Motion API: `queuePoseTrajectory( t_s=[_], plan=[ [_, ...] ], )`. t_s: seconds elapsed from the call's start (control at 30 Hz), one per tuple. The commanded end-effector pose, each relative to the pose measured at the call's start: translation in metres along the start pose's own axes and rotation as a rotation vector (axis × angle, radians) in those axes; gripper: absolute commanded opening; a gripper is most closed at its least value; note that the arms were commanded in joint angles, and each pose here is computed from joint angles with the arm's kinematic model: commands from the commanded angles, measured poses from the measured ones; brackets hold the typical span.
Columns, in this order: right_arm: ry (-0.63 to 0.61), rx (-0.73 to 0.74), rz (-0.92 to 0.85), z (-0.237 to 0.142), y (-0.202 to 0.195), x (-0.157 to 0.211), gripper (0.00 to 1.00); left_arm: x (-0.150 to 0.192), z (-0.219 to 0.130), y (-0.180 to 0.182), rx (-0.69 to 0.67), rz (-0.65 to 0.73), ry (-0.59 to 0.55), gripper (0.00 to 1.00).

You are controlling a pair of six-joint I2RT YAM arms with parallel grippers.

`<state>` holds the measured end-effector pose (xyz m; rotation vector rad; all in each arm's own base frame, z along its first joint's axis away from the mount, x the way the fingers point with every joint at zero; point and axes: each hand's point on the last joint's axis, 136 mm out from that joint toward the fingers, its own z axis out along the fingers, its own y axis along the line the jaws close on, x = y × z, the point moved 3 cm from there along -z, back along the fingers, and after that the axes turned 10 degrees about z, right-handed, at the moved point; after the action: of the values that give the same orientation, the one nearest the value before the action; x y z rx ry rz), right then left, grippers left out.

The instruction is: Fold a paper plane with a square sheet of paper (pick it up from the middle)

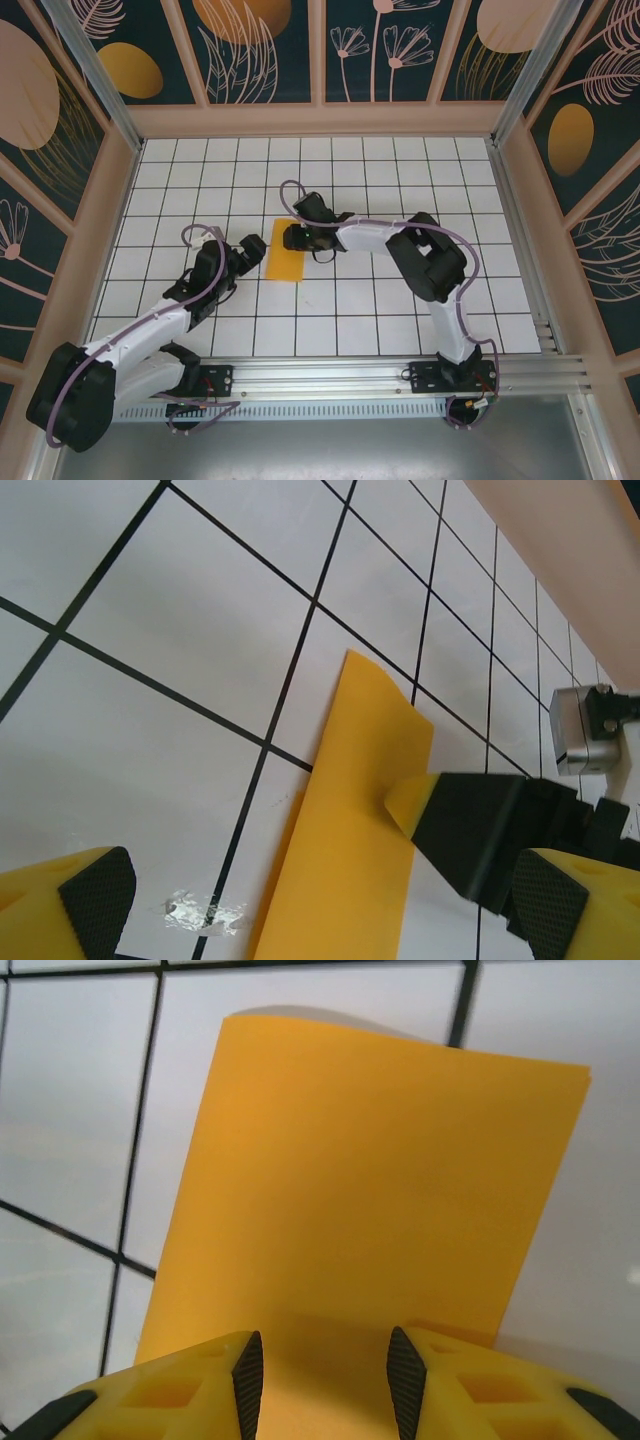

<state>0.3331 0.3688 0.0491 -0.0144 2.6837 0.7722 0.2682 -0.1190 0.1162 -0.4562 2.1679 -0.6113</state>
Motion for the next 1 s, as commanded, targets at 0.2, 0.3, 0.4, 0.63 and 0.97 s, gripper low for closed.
queuePoseTrajectory(
  t_s=[0.2,0.3,0.4,0.63,0.97],
  plan=[
    [0.171,0.164,-0.224,-0.040,-0.069,0.051,0.37,0.011,0.017,-0.038,0.206,0.057,0.119,0.98],
    [0.138,0.104,-0.249,-0.054,-0.054,0.039,0.39,0.015,0.020,-0.051,0.292,0.051,0.149,0.97],
    [0.057,0.051,-0.204,-0.074,-0.034,0.020,0.43,0.017,0.021,-0.063,0.320,0.053,0.166,0.91],
    [-0.088,-0.031,0.087,-0.126,-0.045,0.012,0.72,0.034,0.038,-0.093,0.349,0.063,0.247,0.65],
    [-0.110,-0.103,0.278,-0.154,-0.080,0.024,0.79,0.068,0.075,-0.107,0.336,0.066,0.369,0.46]
  ],
)
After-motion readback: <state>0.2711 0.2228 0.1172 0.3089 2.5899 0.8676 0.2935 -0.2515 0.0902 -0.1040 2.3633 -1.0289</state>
